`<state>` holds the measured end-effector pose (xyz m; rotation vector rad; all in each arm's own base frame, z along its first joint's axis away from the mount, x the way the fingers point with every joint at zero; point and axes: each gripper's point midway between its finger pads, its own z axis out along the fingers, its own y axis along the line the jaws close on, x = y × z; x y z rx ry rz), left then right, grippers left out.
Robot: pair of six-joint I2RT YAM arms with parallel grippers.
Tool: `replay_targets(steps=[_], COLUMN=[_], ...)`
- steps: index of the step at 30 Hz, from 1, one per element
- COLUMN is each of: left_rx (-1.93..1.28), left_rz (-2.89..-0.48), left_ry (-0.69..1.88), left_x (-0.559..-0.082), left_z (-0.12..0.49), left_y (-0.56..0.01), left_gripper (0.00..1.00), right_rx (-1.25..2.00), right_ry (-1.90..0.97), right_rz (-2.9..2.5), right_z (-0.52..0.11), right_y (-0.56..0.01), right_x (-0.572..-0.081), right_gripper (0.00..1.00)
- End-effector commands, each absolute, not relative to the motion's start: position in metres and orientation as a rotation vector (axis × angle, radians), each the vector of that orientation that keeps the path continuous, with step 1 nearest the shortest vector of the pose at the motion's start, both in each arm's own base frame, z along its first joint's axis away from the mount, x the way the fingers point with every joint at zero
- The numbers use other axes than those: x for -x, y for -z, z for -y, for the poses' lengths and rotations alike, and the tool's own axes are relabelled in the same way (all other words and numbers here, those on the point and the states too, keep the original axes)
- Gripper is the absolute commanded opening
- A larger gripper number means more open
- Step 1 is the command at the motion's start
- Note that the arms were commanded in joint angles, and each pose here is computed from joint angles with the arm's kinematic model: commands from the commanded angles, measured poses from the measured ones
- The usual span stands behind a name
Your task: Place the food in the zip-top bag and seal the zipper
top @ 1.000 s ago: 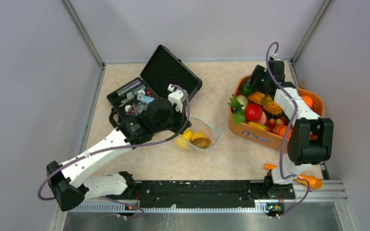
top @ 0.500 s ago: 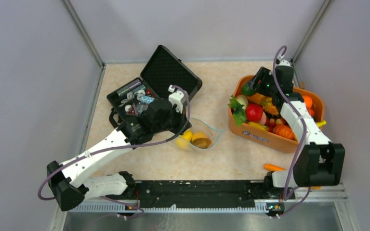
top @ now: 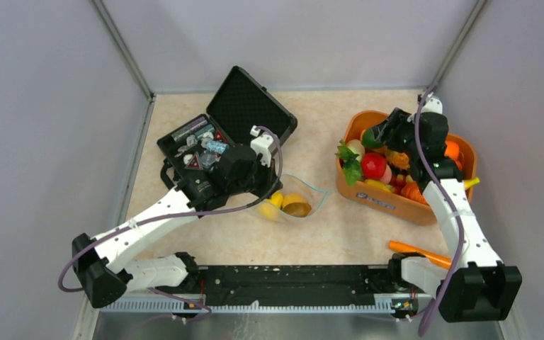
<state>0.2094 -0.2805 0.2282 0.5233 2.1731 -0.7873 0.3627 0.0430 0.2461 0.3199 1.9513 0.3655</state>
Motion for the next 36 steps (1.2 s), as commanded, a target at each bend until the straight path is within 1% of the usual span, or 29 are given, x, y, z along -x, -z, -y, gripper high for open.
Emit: replay_targets(steps=[1, 6, 12, 18, 21, 25, 28, 32, 36], left_rx=[-0.509, -0.491, -0.458, -0.423, -0.383, -0.326, -0.284, -0.235, -0.188], left_rz=[-2.077, -2.054, -2.055, -2.045, -2.066, -2.076, -2.077, -2.096, -2.121], left_ry=[0.833, 0.841, 0.831, 0.871, 0.831, 0.773, 0.752, 0.736, 0.726], left_x=[-0.218, -0.220, -0.226, -0.228, -0.234, -0.242, -0.247, -0.251, -0.256], left_z=[0.290, 0.291, 0.292, 0.299, 0.296, 0.287, 0.282, 0.277, 0.275], left_y=[-0.258, -0.264, -0.263, -0.266, -0.264, -0.262, -0.263, -0.262, -0.260], left_gripper=[0.00, 0.00, 0.00, 0.00, 0.00, 0.00, 0.00, 0.00, 0.00], right_rx=[-0.282, -0.181, -0.030, 0.195, 0.326, 0.500, 0.571, 0.627, 0.640], right_ry=[-0.430, -0.620, -0.804, -0.922, -0.964, -0.959, -0.899, -0.790, -0.671], right_rz=[-1.847, -1.778, -1.745, -1.675, -1.616, -1.606, -1.623, -1.651, -1.705], right_z=[-0.051, -0.081, -0.121, -0.187, -0.219, -0.249, -0.260, -0.268, -0.275], right_y=[-0.284, -0.321, -0.336, -0.349, -0.353, -0.343, -0.328, -0.312, -0.298], right_x=[-0.350, -0.337, -0.313, -0.282, -0.260, -0.235, -0.226, -0.222, -0.229], right_gripper=[0.39, 0.40, 0.40, 0.40, 0.40, 0.40, 0.40, 0.40, 0.40])
